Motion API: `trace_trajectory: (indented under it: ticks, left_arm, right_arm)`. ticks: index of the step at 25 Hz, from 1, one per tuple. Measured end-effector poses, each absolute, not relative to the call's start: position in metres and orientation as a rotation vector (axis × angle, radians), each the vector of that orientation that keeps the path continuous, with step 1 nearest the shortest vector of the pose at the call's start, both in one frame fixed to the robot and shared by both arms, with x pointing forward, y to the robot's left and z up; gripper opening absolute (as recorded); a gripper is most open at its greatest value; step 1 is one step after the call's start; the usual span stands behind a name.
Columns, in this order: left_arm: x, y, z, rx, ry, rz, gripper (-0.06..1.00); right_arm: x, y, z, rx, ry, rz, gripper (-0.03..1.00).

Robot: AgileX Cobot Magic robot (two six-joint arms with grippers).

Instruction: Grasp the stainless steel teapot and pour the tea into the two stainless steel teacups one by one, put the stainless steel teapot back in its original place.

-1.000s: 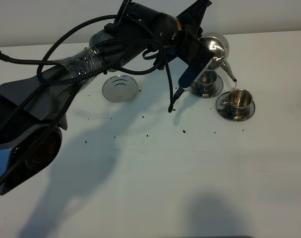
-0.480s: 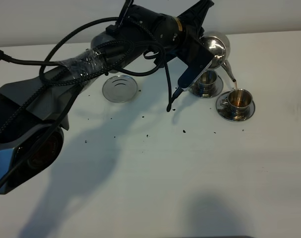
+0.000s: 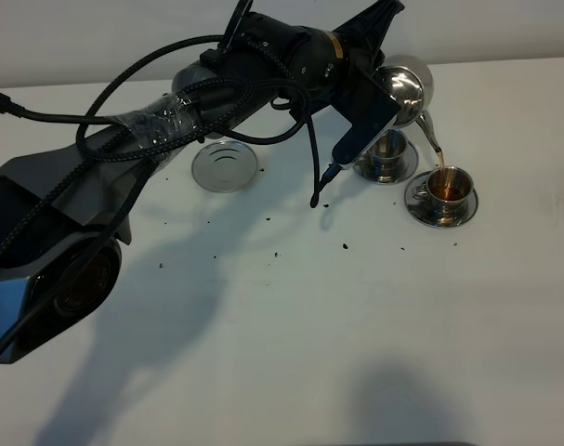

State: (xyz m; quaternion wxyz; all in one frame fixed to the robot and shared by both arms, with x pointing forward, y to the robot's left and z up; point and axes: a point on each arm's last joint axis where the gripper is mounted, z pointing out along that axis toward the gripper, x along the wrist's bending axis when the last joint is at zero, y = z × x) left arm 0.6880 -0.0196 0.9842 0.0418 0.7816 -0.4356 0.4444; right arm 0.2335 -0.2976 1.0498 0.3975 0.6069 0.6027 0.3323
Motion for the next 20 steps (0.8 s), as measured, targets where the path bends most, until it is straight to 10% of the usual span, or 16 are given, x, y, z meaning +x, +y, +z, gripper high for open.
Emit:
trace_trajectory:
  ticks: [20]
  left_arm:
    - [0.6853, -0.0255, 0.9859, 2.346, -1.407, 1.4, 0.24]
  right_arm:
    - [0.2335, -0.2976, 1.0498, 1.537, 1.527, 0.842, 0.45]
